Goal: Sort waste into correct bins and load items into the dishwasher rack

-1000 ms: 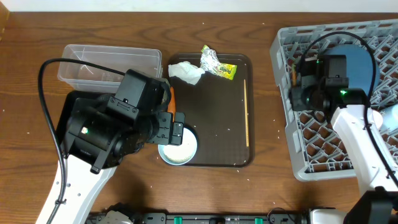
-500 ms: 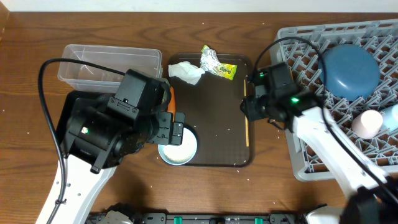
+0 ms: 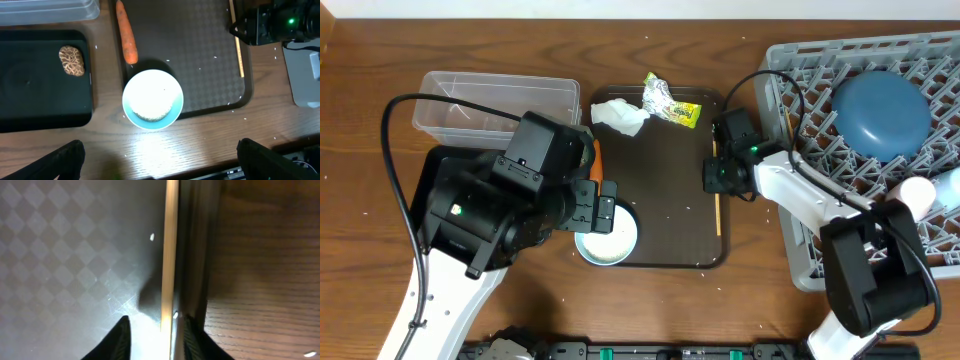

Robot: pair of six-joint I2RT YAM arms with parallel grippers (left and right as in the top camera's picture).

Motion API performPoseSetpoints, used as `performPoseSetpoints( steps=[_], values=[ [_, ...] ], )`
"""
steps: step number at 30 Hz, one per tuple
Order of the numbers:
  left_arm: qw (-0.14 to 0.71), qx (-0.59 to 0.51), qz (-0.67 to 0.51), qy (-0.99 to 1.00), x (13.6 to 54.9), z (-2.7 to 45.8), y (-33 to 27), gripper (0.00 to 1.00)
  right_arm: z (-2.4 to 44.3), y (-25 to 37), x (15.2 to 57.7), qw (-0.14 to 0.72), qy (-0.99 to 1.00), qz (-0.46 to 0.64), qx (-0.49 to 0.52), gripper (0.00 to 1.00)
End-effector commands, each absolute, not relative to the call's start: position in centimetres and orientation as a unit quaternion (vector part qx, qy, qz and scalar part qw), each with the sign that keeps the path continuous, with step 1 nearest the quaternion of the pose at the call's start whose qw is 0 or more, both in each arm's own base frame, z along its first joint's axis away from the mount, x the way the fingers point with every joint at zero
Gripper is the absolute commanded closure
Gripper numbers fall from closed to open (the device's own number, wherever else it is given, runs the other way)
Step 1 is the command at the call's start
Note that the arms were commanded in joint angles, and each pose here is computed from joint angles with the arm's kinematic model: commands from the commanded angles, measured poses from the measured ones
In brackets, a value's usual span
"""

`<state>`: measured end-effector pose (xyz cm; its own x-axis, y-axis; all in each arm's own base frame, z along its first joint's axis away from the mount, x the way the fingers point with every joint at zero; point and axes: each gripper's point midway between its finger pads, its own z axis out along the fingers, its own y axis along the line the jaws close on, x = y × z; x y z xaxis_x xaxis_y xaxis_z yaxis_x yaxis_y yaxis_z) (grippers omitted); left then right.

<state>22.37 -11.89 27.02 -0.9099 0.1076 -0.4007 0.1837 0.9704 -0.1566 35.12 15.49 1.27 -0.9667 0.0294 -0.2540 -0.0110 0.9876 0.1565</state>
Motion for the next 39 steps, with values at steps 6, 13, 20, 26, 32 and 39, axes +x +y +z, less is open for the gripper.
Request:
performPoseSetpoints(
  steps=[6, 13, 20, 26, 32, 39],
  values=[
    [0.202, 0.077, -0.091, 0.972, 22.5, 27.2, -11.7, 0.02, -1.0, 15.2, 34.5, 0.104, 0.993, 0.06, 0.01, 0.8],
    [0.202, 0.077, -0.091, 0.972, 22.5, 27.2, -11.7, 0.02, -0.7, 15.1, 34.4, 0.104, 0.993, 0.059, -0.001, 0.99],
    [0.202, 0.077, -0.091, 0.972, 22.5, 27.2, -11.7, 0.02, 7.5, 16.5, 35.2, 0.184, 0.974, 0.13, -0.031, 0.99],
    [0.202, 0.077, -0.091, 0.972, 22.5, 27.2, -11.7, 0.02, 16.4, 12.1, 36.1, 0.305, 0.942, 0.123, -0.064, 0.99],
    [0.202, 0.077, -0.091, 0.972, 22.5, 27.2, -11.7, 0.02, 18.3, 2.5, 36.0, 0.331, 0.943, 0.031, -0.023, 0.99],
    [0.202, 0.077, -0.091, 0.972, 22.5, 27.2, -11.7, 0.02, 14.4, -2.9, 35.9, 0.27, 0.963, -0.022, -0.012, 0.99]
  ],
)
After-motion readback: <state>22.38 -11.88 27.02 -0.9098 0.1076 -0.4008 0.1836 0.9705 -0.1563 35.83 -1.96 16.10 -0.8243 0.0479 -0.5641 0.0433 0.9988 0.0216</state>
